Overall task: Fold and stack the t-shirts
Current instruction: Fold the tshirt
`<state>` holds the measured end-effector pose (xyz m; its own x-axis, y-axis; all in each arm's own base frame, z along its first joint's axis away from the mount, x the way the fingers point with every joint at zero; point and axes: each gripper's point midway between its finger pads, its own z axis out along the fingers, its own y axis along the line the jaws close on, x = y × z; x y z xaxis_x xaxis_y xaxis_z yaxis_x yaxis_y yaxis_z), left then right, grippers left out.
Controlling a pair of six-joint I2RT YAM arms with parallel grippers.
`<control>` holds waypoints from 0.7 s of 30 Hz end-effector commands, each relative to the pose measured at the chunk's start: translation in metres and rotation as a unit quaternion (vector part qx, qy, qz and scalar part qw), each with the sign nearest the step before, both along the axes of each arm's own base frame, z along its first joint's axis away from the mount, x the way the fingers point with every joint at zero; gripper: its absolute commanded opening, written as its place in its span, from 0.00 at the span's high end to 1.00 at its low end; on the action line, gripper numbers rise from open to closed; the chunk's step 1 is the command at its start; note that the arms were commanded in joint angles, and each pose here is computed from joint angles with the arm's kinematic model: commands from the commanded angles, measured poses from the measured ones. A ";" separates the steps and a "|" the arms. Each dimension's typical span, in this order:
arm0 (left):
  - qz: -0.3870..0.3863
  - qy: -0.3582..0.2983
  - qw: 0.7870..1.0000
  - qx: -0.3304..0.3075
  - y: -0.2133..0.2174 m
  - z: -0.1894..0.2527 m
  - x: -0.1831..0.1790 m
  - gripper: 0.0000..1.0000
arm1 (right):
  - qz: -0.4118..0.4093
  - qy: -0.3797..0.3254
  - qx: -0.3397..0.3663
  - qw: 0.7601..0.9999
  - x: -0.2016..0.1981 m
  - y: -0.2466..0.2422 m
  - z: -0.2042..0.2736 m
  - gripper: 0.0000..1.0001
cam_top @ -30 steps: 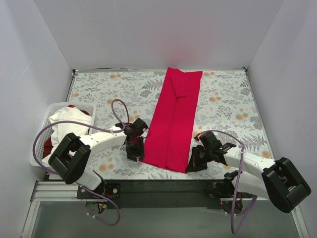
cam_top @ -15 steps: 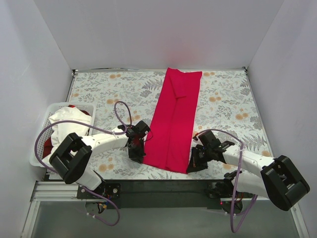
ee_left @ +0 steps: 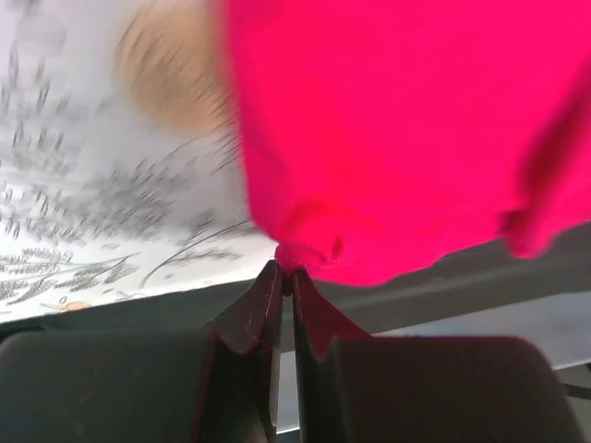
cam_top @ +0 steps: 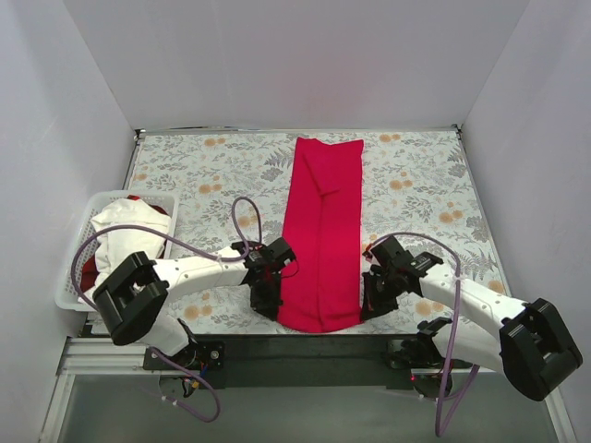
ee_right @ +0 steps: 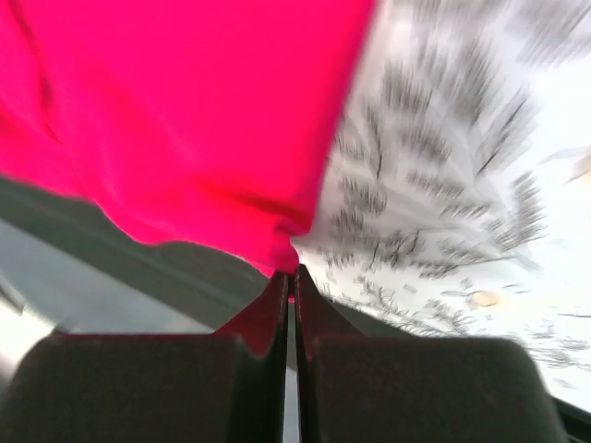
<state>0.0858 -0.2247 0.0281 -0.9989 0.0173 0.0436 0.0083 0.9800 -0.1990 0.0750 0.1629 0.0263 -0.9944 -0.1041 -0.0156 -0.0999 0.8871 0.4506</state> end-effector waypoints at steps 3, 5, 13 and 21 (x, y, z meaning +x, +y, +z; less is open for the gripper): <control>0.008 -0.078 0.996 -0.041 -0.040 0.031 0.078 1.00 | -0.017 -0.143 -0.045 0.989 0.088 0.003 0.039 0.99; 0.026 -0.109 0.992 -0.051 -0.045 0.041 0.112 1.00 | -0.024 -0.168 -0.068 0.983 0.115 -0.002 0.043 0.99; 0.088 -0.227 0.969 -0.044 -0.032 0.072 0.231 1.00 | -0.078 -0.257 -0.041 0.962 0.229 -0.007 0.096 0.99; 0.105 -0.304 0.946 -0.047 -0.030 0.089 0.308 1.00 | -0.096 -0.284 -0.029 0.954 0.281 -0.015 0.105 0.99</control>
